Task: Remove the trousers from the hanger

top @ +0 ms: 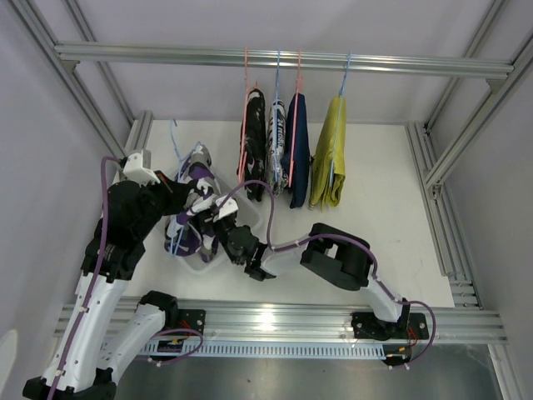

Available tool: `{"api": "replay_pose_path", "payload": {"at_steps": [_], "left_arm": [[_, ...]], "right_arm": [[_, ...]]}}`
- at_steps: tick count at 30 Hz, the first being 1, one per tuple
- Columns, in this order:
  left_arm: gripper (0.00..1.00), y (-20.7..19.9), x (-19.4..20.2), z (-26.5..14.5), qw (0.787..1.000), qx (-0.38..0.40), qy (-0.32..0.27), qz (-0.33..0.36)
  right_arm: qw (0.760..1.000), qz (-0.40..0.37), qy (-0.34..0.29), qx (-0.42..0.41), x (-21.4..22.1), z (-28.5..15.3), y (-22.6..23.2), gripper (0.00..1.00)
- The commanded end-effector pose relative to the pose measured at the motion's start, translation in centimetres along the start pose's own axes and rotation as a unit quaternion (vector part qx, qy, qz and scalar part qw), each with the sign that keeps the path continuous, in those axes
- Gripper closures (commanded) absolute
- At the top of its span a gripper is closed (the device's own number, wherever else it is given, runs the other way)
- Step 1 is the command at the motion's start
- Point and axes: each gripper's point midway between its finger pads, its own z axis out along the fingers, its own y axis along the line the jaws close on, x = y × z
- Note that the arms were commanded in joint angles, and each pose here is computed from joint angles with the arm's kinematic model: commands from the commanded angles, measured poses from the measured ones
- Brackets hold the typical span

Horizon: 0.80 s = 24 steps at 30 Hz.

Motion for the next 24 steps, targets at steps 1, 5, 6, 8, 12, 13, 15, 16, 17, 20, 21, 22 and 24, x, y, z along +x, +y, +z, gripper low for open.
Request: {"api": "replay_pose_path", "payload": {"at_steps": [1, 5, 6, 8, 12, 13, 15, 16, 17, 20, 21, 22, 24], "left_arm": [[0.99, -2.2, -3.2, -0.7, 0.997, 0.046, -0.058, -0.002], [0.99, -2.3, -3.3, -0.7, 0.997, 0.046, -0.058, -0.003], [1.0, -2.3, -3.2, -0.7, 0.997, 0.046, -0.057, -0.002], [0.99, -2.2, -3.2, -0.7, 0.997, 0.045, -0.057, -0.002], [0.99, -2.2, -3.2, -0.6, 0.997, 0.045, -0.056, -0.003], [0.99, -2.2, -3.2, -0.6, 0.997, 0.044, -0.056, -0.002], [0.99, -2.2, -3.2, -0.7, 0.997, 0.044, -0.057, -0.002], [0.99, -2.2, -3.3, -0.7, 0.997, 0.045, -0.058, -0.002], [0.99, -2.2, -3.3, -0.7, 0.997, 0.044, -0.059, -0.002], [1.0, -2.0, -3.3, -0.6, 0.997, 0.04, -0.059, -0.003], [0.99, -1.9, -3.3, -0.6, 0.998, 0.039, -0.057, -0.004], [0.99, -1.9, -3.2, -0.5, 0.998, 0.038, -0.056, -0.005], [0.99, -1.8, -3.2, -0.5, 0.998, 0.036, -0.054, -0.005]], "right_arm": [[0.998, 0.034, -0.051, 0.033, -1.9, 1.0, -0.4, 0.38], [0.997, 0.034, -0.06, 0.046, -1.7, 1.5, -0.7, 0.54], [0.997, 0.032, -0.058, 0.045, -1.4, 1.6, -0.6, 0.62], [0.997, 0.031, -0.058, 0.049, -1.5, 1.8, -0.9, 0.69], [0.997, 0.026, -0.054, 0.05, -1.6, 1.8, -1.2, 0.92], [0.997, 0.026, -0.056, 0.045, -2.0, 1.8, -1.1, 0.96], [0.998, 0.018, -0.041, 0.043, -1.7, 1.8, -1.4, 1.0], [0.998, 0.022, -0.043, 0.04, -2.5, 1.8, -1.3, 1.0], [0.998, 0.019, -0.037, 0.037, -2.5, 1.7, -1.4, 1.0], [0.999, 0.017, -0.034, 0.023, -4.2, 1.3, -1.2, 1.0], [0.999, 0.014, -0.031, 0.017, -4.4, 1.0, -1.1, 1.0], [0.999, 0.014, -0.031, 0.017, -5.1, 1.0, -1.1, 1.0], [0.999, 0.014, -0.033, 0.009, -7.6, 0.6, -0.9, 1.0]]}}
